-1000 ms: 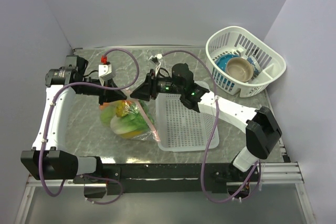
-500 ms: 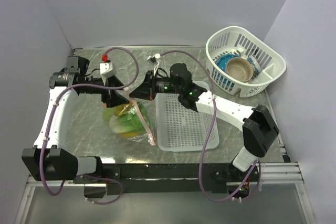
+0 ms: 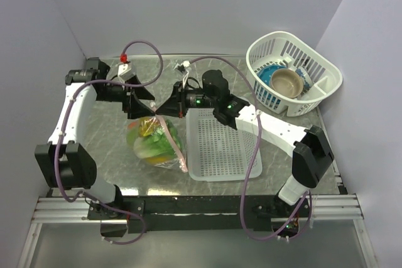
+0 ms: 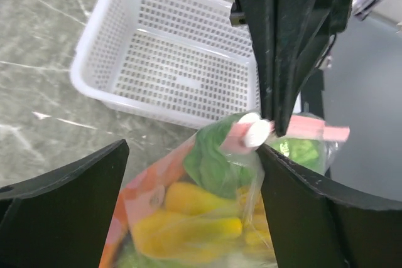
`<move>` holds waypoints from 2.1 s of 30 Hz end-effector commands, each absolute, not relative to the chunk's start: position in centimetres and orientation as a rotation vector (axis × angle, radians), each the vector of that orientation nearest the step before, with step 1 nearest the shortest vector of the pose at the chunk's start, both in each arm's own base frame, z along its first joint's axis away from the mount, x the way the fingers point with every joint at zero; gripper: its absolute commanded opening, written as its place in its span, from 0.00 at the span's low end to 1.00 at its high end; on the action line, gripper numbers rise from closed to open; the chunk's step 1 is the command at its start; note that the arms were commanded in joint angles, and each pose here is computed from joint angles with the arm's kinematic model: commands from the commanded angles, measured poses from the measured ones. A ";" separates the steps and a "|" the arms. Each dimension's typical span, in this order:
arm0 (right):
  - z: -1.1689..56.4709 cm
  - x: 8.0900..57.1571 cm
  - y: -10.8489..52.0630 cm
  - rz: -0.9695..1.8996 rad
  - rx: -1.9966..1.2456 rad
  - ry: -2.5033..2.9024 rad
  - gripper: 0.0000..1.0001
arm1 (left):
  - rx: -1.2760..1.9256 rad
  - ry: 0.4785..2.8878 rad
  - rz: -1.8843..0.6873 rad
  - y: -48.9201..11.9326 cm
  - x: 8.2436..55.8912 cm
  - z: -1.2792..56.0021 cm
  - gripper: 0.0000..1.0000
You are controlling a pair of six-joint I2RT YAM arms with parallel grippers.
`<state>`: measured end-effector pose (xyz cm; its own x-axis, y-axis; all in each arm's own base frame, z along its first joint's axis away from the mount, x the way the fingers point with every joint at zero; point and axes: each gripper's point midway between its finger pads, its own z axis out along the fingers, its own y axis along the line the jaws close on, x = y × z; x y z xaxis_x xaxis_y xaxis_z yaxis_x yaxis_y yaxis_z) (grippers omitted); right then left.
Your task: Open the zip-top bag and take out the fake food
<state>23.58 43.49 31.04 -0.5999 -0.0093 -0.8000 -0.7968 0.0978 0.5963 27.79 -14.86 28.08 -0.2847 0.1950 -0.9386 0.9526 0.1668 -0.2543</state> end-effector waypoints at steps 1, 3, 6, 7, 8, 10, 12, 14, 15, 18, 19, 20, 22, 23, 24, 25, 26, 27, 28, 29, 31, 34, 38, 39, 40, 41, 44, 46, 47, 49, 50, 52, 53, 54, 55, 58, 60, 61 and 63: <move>36.9 21.6 43.4 1.600 -0.958 1.552 0.00 | 1.135 1.559 -1.216 -15.1 26.2 28.0 0.94; 37.9 21.8 43.2 1.595 -0.988 1.529 0.00 | 1.124 1.541 -1.227 -15.3 26.3 28.8 0.98; 38.7 22.9 42.6 1.543 -1.013 1.530 0.00 | 1.090 1.510 -1.247 -15.3 26.6 31.0 0.99; 38.3 23.3 42.3 1.515 -1.026 1.544 0.00 | 1.073 1.481 -1.269 -15.5 26.4 32.1 0.99; 38.9 23.4 42.3 1.507 -1.035 1.528 0.00 | 1.072 1.456 -1.273 -15.6 26.2 32.7 0.99; 38.9 23.5 42.1 1.519 -1.062 1.521 0.00 | 1.084 1.386 -1.264 -15.8 25.6 34.2 0.99; 39.0 24.0 42.2 1.523 -1.066 1.519 0.00 | 1.084 1.364 -1.267 -15.9 25.3 34.6 0.99; 39.2 24.3 42.1 1.533 -1.066 1.519 0.00 | 1.085 1.351 -1.265 -15.9 25.2 34.6 0.99; 39.0 24.4 42.3 1.540 -1.068 1.522 0.00 | 1.081 1.359 -1.271 -15.9 25.3 34.3 0.99; 38.7 24.2 42.6 1.578 -1.089 1.525 0.00 | 1.069 1.372 -1.291 -15.9 25.6 33.3 0.99; 38.9 24.1 42.7 1.590 -1.091 1.520 0.00 | 1.069 1.367 -1.291 -15.9 25.7 33.1 0.99; 38.8 24.1 42.8 1.600 -1.099 1.519 0.00 | 1.054 1.362 -1.306 -15.9 25.9 32.9 0.99; 38.4 24.2 43.0 1.614 -1.105 1.526 0.00 | 1.042 1.334 -1.305 -15.7 26.1 32.9 0.99; 38.6 24.0 43.0 1.626 -1.120 1.513 0.00 | 1.030 1.323 -1.305 -15.6 26.3 32.8 0.99; 38.3 23.9 43.3 1.636 -1.128 1.519 0.00 | 1.015 1.303 -1.293 -15.2 26.6 32.9 0.99; 38.1 23.8 43.4 1.644 -1.137 1.525 0.00 | 1.021 1.283 -1.264 -14.9 27.0 32.9 0.99; 38.5 23.7 43.5 1.647 -1.144 1.516 0.00 | 1.014 1.280 -1.253 -14.6 27.2 32.8 0.99; 38.3 23.6 43.6 1.652 -1.156 1.519 0.00 | 0.997 1.276 -1.230 -13.9 27.7 32.8 0.99; 38.3 23.6 43.7 1.649 -1.160 1.522 0.00 | 0.995 1.269 -1.209 -13.6 27.9 32.8 0.99; 38.3 23.6 43.6 1.646 -1.160 1.523 0.00 | 0.982 1.280 -1.214 -13.4 28.1 32.5 0.99; 38.5 23.7 43.6 1.643 -1.163 1.514 0.00 | 0.974 1.306 -1.224 -13.3 28.1 32.0 0.99; 38.4 23.5 43.7 1.661 -1.172 1.515 0.00 | 0.987 1.292 -1.211 -13.6 27.4 31.0 0.99; 38.4 23.4 44.1 1.689 -1.184 1.513 0.00 | 0.981 1.269 -1.248 -14.3 26.8 31.0 0.99; 38.1 23.4 44.3 1.694 -1.185 1.521 0.00 | 0.986 1.262 -1.265 -14.7 26.6 31.2 0.99; 38.1 23.4 44.4 1.693 -1.191 1.523 0.00 | 0.986 1.259 -1.276 -14.8 26.6 31.4 0.99; 38.0 23.4 44.5 1.690 -1.192 1.528 0.00 | 0.986 1.247 -1.283 -14.9 26.7 31.7 0.99; 37.6 23.4 44.6 1.688 -1.192 1.541 0.00 | 0.998 1.241 -1.292 -15.3 26.4 32.2 0.99; 37.4 23.5 44.5 1.678 -1.187 1.547 0.00 | 1.004 1.255 -1.288 -15.3 26.4 32.1 0.99; 37.4 23.4 44.4 1.675 -1.188 1.545 0.00 | 1.014 1.258 -1.279 -15.2 26.4 32.2 0.99; 37.1 23.5 44.3 1.672 -1.191 1.553 0.00 | 1.025 1.282 -1.267 -15.1 26.4 32.1 0.99; 37.1 23.4 44.3 1.671 -1.195 1.552 0.00 | 1.034 1.282 -1.260 -15.2 26.3 32.3 0.99; 36.9 23.3 44.3 1.675 -1.199 1.557 0.00 | 1.046 1.275 -1.237 -15.0 26.4 33.0 0.99; 36.8 23.2 44.3 1.678 -1.203 1.559 0.00 | 1.050 1.266 -1.225 -14.9 26.4 33.5 0.99; 36.8 23.1 44.3 1.679 -1.207 1.559 0.00 | 1.043 1.253 -1.213 -14.6 26.4 34.0 0.99; 36.8 23.1 44.2 1.681 -1.210 1.558 0.00 | 1.044 1.239 -1.198 -14.4 26.5 34.4 0.99; 37.3 22.8 44.1 1.689 -1.219 1.542 0.00 | 1.053 1.215 -1.164 -14.0 26.8 34.5 0.99; 37.6 22.5 44.0 1.693 -1.224 1.538 0.00 | 1.055 1.206 -1.141 -13.8 27.4 34.2 0.99; 37.8 22.4 44.0 1.695 -1.229 1.532 0.00 | 1.023 1.227 -1.175 -13.6 27.7 34.2 0.99; 37.9 22.2 44.0 1.695 -1.239 1.530 0.00 | 0.982 1.257 -1.220 -13.4 28.0 34.2 0.99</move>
